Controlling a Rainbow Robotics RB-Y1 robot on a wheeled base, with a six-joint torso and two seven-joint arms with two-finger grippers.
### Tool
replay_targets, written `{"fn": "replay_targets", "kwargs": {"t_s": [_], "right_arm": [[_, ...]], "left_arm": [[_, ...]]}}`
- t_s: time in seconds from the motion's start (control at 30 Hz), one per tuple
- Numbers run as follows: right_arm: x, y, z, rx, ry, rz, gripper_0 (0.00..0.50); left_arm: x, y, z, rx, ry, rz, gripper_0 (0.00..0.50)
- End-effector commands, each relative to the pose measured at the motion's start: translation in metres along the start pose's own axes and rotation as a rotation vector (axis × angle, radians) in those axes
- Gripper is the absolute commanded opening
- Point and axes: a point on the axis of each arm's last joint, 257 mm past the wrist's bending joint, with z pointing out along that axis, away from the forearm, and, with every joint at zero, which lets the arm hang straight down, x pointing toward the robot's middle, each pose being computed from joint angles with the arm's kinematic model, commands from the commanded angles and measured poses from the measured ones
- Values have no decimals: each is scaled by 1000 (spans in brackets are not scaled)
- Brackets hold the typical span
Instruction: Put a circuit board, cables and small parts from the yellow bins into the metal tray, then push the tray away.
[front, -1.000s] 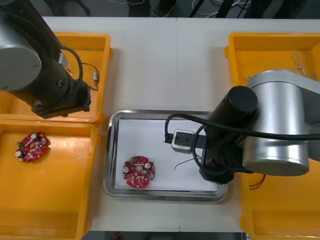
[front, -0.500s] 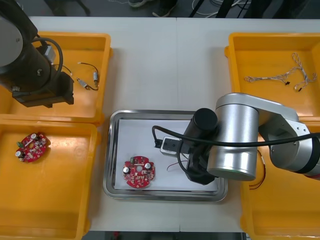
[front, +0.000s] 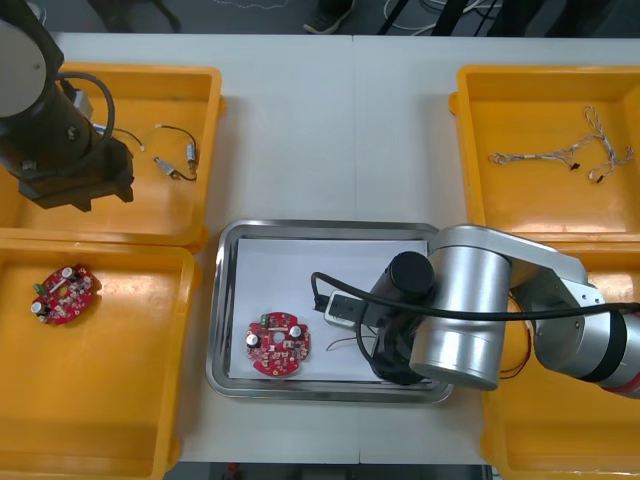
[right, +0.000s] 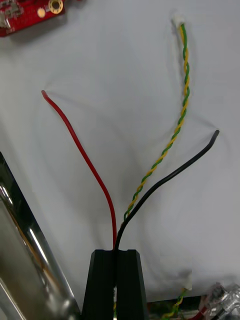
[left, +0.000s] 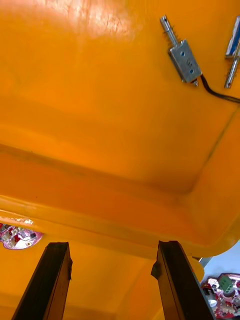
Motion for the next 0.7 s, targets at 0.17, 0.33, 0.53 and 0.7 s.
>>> {"fn": "replay_targets", "kwargs": {"t_s": [0.17, 0.33, 0.53, 0.7], "right_arm": [[-10, 16, 6, 5, -32, 38, 0], [-13, 15, 5, 11, -36, 48, 145], [-14, 9, 5, 39, -33, 52, 500], [-13, 8, 4, 48, -26, 59, 500]], "left_arm": [[-46, -10, -24, 52, -106, -35, 500], [-55, -20, -21, 75, -105, -70, 500], [-63, -30, -16, 86, -101, -117, 500], [-70, -40, -14, 105, -97, -159, 500]]}}
